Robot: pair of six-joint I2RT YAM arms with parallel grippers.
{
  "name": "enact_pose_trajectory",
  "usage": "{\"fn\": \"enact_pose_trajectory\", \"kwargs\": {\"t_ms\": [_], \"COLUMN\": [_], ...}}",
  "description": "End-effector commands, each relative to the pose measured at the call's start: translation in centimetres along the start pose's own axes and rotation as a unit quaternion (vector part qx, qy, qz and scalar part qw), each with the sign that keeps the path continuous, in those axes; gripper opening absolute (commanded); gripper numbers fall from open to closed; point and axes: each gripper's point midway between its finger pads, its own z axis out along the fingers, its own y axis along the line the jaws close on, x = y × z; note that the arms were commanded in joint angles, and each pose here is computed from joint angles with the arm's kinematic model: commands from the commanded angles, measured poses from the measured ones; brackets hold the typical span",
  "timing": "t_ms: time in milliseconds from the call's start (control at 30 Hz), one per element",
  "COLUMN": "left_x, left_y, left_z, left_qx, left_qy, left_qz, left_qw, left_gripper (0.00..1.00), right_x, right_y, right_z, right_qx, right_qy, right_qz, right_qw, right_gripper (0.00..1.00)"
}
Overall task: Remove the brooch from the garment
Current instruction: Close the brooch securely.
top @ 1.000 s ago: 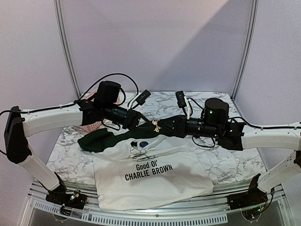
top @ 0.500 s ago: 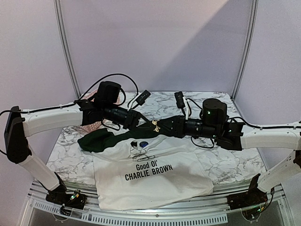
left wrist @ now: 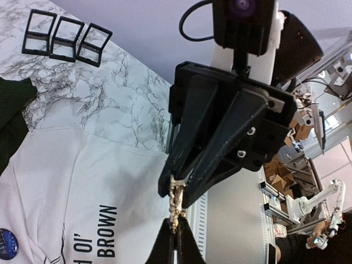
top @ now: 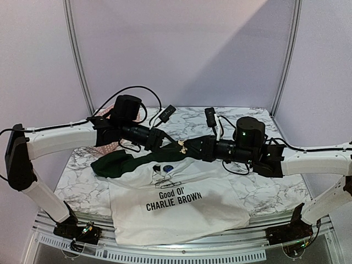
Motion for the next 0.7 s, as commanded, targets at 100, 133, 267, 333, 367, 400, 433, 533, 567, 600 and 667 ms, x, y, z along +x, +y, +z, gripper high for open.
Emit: {"fn": "enact_pose_trajectory", "kwargs": {"t_ms": [100, 133, 267, 333, 367, 400, 433, 533, 567, 600, 667], "left_x": [-1.0, -1.0, -1.0, -0.9, -0.9, -0.9, -0.9, -1.0, -1.0, -1.2, -1.4], "left_y": [-1.2, -1.0, -0.2, -0.1, -0.1, -0.1, -0.1, 0.1, 0.1, 0.0, -0.4], "left_z": [-0.5, -0.5, -0.5, -0.4, -0.4, -0.4, -0.5, -0.6, -0.6, -0.7, -1.0], "left_qx": [0.026, 0.023, 0.010, 0.010, 0.011, 0.010, 0.008, 0.003, 0.004, 0.005, 0.010], "left_qy": [-0.010, -0.010, -0.008, -0.006, -0.006, -0.006, -0.006, -0.008, -0.008, -0.010, -0.014], "left_qz": [0.018, 0.016, 0.007, 0.006, 0.005, 0.005, 0.006, 0.006, 0.006, 0.008, 0.016], "left_qw": [0.999, 1.000, 1.000, 1.000, 1.000, 1.000, 1.000, 1.000, 1.000, 1.000, 1.000], "left_gripper": [0.00, 0.00, 0.00, 0.00, 0.00, 0.00, 0.00, 0.00, 0.00, 0.00, 0.00], "right_x": [1.0, 0.8, 0.4, 0.3, 0.4, 0.4, 0.4, 0.3, 0.4, 0.4, 0.8], "right_y": [-5.4, -5.2, -4.9, -4.6, -4.3, -4.0, -3.7, -2.5, -2.2, -1.8, -1.7], "right_z": [-1.5, -1.7, -1.9, -1.8, -1.7, -1.7, -1.7, -2.1, -2.3, -2.6, -3.2], "right_qx": [0.109, 0.106, 0.101, 0.095, 0.086, 0.077, 0.068, 0.034, 0.027, 0.020, 0.015], "right_qy": [-0.015, -0.018, -0.025, -0.025, -0.024, -0.024, -0.023, -0.026, -0.025, -0.024, -0.018], "right_qz": [0.029, 0.029, 0.028, 0.024, 0.023, 0.021, 0.019, 0.003, -0.009, -0.018, -0.047], "right_qw": [0.994, 0.994, 0.994, 0.995, 0.996, 0.996, 0.997, 0.999, 0.999, 0.999, 0.999], "right_gripper": [0.11, 0.12, 0.14, 0.16, 0.17, 0.18, 0.20, 0.28, 0.32, 0.36, 0.44]}}
